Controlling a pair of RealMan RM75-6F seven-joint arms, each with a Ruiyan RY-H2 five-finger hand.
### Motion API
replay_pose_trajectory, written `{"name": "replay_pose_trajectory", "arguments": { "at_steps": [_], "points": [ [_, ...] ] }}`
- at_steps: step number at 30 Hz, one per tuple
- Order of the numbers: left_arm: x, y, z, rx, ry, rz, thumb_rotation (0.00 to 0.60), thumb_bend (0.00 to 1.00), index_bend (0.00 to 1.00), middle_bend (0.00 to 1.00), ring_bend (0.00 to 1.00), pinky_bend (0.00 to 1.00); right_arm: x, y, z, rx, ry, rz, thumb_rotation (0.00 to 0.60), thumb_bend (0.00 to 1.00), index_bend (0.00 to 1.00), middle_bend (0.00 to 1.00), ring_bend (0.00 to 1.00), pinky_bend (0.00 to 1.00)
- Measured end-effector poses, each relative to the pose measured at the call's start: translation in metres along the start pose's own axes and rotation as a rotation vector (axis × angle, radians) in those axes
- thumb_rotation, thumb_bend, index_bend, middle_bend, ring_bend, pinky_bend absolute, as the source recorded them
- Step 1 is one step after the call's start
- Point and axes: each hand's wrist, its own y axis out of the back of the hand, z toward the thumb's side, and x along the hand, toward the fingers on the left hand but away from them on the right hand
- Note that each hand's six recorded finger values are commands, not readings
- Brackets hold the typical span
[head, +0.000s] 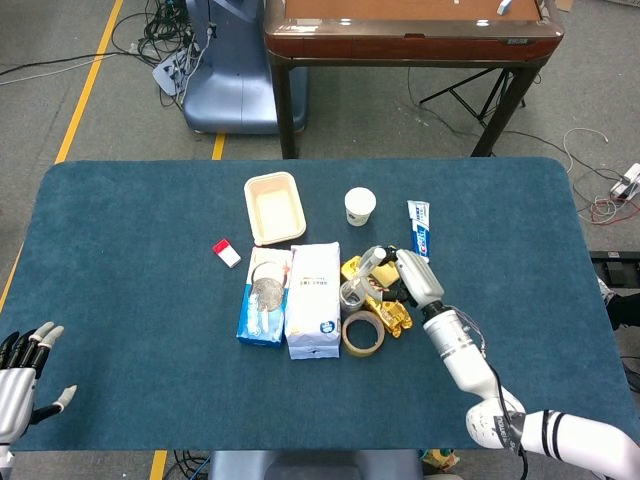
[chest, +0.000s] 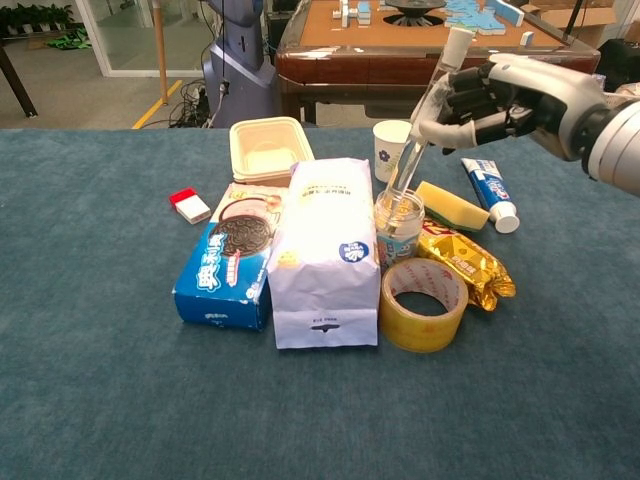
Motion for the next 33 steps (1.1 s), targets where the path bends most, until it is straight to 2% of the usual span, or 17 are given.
{"name": "replay_pose_trajectory", "arguments": {
  "at_steps": [11, 15, 20, 23, 28, 33],
  "points": [
    [-0.001, -0.002, -0.003, -0.002, 0.005, -0.005, 0.600, 0.25, 0.11, 0.07, 0.08, 0.00, -0.005, -0.027, -0.014, 0.079, -0.024, 0.073, 0.600, 0.49, 0.57, 0.33, 0.18, 0.20],
    [-0.002, -0.002, -0.004, -0.003, 0.008, -0.005, 0.600, 0.25, 0.11, 0.07, 0.08, 0.00, -0.005, -0.033, -0.018, 0.126, -0.026, 0.101, 0.600, 0.42, 0.50, 0.28, 0.14, 0.15],
    [-0.003, -0.002, -0.003, -0.004, 0.005, -0.003, 0.600, 0.25, 0.11, 0.07, 0.08, 0.00, -0.003, -0.035, -0.019, 0.145, -0.026, 0.113, 0.600, 0.24, 0.38, 0.22, 0.08, 0.12],
    [-0.003, -0.001, -0.002, -0.004, 0.001, -0.002, 0.600, 0.25, 0.11, 0.07, 0.08, 0.00, 0.000, -0.031, -0.019, 0.151, -0.026, 0.116, 0.600, 0.18, 0.32, 0.20, 0.06, 0.11],
    [-0.003, -0.001, 0.000, -0.006, -0.002, 0.001, 0.600, 0.25, 0.11, 0.07, 0.08, 0.00, 0.009, -0.019, -0.018, 0.167, -0.017, 0.088, 0.600, 0.17, 0.31, 0.19, 0.06, 0.11],
    [-0.001, 0.001, 0.000, -0.004, -0.008, 0.007, 0.600, 0.25, 0.11, 0.07, 0.08, 0.00, 0.029, 0.008, -0.021, 0.210, 0.003, -0.010, 0.600, 0.24, 0.31, 0.19, 0.06, 0.11]
  ]
}}
